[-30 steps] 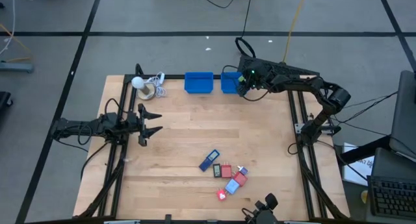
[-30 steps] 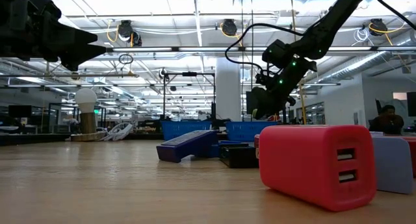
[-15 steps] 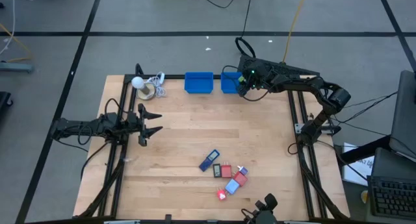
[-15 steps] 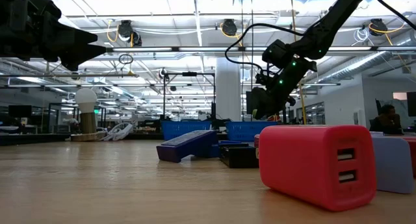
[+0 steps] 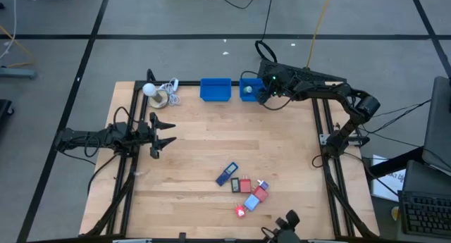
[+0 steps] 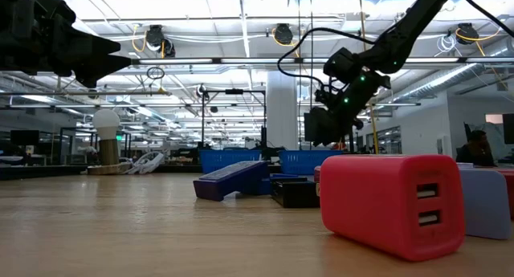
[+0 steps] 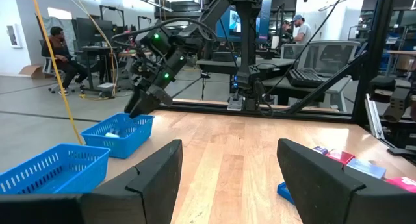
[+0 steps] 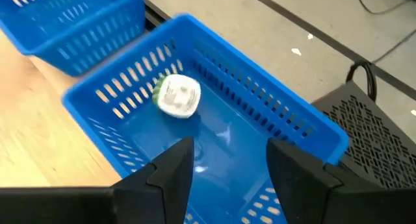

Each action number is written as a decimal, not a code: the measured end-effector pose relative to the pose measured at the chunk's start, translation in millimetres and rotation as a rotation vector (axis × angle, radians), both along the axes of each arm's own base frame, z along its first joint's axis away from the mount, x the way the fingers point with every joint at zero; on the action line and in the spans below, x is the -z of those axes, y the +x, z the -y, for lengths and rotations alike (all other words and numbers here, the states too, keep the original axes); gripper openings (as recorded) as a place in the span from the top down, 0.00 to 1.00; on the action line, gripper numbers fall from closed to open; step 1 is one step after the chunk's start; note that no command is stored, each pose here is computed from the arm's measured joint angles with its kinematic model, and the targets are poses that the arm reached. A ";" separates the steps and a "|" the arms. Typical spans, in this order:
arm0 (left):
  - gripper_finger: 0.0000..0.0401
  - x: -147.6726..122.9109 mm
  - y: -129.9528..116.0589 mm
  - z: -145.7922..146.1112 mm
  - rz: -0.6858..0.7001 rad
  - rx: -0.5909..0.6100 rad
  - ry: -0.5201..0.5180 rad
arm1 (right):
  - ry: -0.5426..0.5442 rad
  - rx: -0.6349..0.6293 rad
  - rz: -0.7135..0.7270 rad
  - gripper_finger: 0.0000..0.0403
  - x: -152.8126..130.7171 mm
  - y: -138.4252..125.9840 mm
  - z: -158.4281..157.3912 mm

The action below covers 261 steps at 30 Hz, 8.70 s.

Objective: Pick & Place Office items
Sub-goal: Put the blue charger adapter into the right blue bin

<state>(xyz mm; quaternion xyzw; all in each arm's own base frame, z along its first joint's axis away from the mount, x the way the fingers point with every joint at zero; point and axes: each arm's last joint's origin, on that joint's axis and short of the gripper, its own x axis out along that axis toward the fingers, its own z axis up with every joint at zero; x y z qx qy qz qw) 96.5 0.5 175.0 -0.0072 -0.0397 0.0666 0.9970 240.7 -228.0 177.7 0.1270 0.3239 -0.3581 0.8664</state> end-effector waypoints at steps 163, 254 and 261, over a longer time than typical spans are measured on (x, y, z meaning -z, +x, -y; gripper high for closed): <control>0.36 -0.1 0.0 0.0 0.000 0.000 0.000 | 0.234 -0.362 -0.385 0.66 45.0 17.2 -392.5; 0.36 0.0 0.0 0.0 0.000 0.000 0.000 | -0.151 -0.239 0.011 0.68 35.0 -19.4 -268.3; 0.36 -0.2 0.0 0.0 0.001 0.000 0.000 | -0.169 -0.331 0.142 0.68 44.8 -23.9 -228.5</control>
